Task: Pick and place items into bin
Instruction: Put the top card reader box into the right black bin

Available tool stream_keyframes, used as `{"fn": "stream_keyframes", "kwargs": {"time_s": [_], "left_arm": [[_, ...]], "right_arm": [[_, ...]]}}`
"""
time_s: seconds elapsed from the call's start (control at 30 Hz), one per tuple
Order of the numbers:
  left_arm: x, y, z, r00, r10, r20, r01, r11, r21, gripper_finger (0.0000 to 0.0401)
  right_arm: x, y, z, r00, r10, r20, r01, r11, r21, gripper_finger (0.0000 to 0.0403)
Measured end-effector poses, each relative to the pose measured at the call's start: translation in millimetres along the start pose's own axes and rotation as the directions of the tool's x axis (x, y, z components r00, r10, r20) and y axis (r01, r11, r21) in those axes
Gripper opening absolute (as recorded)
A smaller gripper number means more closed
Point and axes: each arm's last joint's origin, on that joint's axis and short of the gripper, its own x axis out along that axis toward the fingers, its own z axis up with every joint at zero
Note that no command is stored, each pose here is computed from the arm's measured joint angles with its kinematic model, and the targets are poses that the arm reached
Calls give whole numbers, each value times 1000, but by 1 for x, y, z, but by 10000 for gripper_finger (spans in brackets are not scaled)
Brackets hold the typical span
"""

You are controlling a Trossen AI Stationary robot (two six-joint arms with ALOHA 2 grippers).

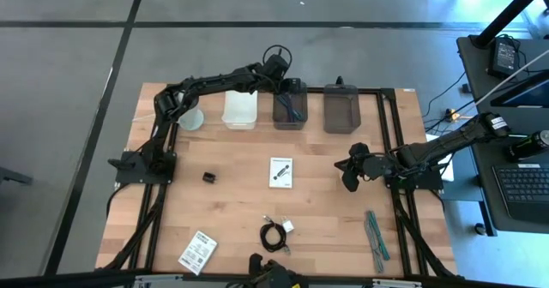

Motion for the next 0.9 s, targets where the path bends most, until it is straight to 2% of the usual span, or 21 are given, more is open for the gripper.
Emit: {"fn": "stream_keyframes", "kwargs": {"time_s": [0.17, 0.27, 0.37, 0.47, 0.63, 0.77, 0.83, 0.9], "left_arm": [[-3, 0, 4, 1000, -9, 14, 9, 1000, 0, 163], [-13, -5, 9, 998, -42, 43, 37, 994, 98, 155], [-28, -15, 13, 993, -82, 81, 62, 972, 228, 140], [-47, -29, 11, 988, -115, 105, 69, 928, 366, 119], [-76, -55, -6, 983, -130, 132, 33, 822, 568, 65], [-92, -71, -27, 986, -143, 82, 57, 762, 645, 16], [-97, -76, -38, 990, -133, 42, 72, 743, 665, 5], [-100, -79, -52, 993, -115, -26, 99, 698, 709, 3]], "right_arm": [[0, 0, 0, 1000, 0, 0, 0, 1000, 0, 16], [0, 0, 0, 1000, 0, 0, 0, 1000, 0, 16], [0, 0, 0, 1000, 0, 0, 0, 1000, 1, 16], [0, 0, 0, 1000, 1, 0, -1, 1000, 0, 16], [0, 0, 0, 1000, 0, 0, 0, 1000, -2, 16], [0, 0, 0, 1000, 0, 0, 0, 1000, -2, 16], [0, 0, 0, 1000, 1, 0, -1, 1000, -3, 16], [0, 0, 0, 1000, 0, 0, 0, 1000, -3, 16]]}}
